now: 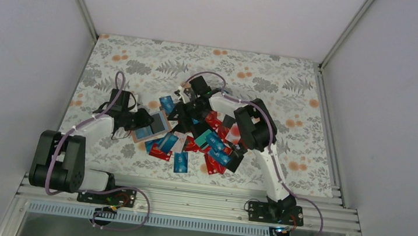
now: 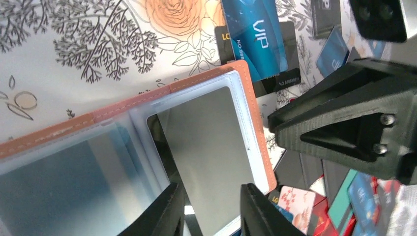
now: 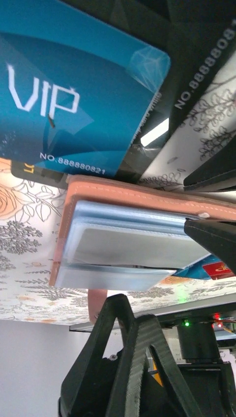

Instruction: Put the credit cards into the card holder

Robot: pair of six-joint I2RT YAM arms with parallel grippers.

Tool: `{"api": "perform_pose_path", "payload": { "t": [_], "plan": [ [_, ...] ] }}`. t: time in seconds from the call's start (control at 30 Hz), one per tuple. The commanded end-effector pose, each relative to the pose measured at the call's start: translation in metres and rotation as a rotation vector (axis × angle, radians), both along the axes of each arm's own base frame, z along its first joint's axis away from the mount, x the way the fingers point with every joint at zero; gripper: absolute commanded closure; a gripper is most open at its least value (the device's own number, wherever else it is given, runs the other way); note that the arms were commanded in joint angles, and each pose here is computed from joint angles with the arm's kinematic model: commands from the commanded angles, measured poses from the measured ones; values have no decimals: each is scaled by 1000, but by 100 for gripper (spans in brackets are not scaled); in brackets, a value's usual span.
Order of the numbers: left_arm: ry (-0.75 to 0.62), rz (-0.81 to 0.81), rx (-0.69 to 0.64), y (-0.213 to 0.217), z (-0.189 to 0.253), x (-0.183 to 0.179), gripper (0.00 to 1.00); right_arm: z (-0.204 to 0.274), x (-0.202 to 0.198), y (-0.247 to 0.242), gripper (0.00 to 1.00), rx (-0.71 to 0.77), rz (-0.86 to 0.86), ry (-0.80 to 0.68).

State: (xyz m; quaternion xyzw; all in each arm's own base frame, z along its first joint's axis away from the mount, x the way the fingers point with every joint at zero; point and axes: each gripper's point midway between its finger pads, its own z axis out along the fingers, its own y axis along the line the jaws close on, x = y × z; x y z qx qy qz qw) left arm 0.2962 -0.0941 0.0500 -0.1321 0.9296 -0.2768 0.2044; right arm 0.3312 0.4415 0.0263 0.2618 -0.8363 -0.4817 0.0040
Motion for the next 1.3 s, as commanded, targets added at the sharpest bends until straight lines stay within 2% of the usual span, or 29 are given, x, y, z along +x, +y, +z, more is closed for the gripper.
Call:
{"api": "perform_pose_path", "payload": {
  "t": [0.0,0.1,0.4,1.27],
  "plan": [
    [3,8,66,4,2,-1,75,35,0,0,81,43,6,-61],
    [13,9,78,4,-3,-2,84,40,-1,0,77,54,9,-62],
    [25,-2,88,-2,-16,1,97,40,-13,10,73,79,45,-28],
    [67,-16,109,-5,-39,-9,98,5,-33,19,71,17,84,16]
  ]
}}
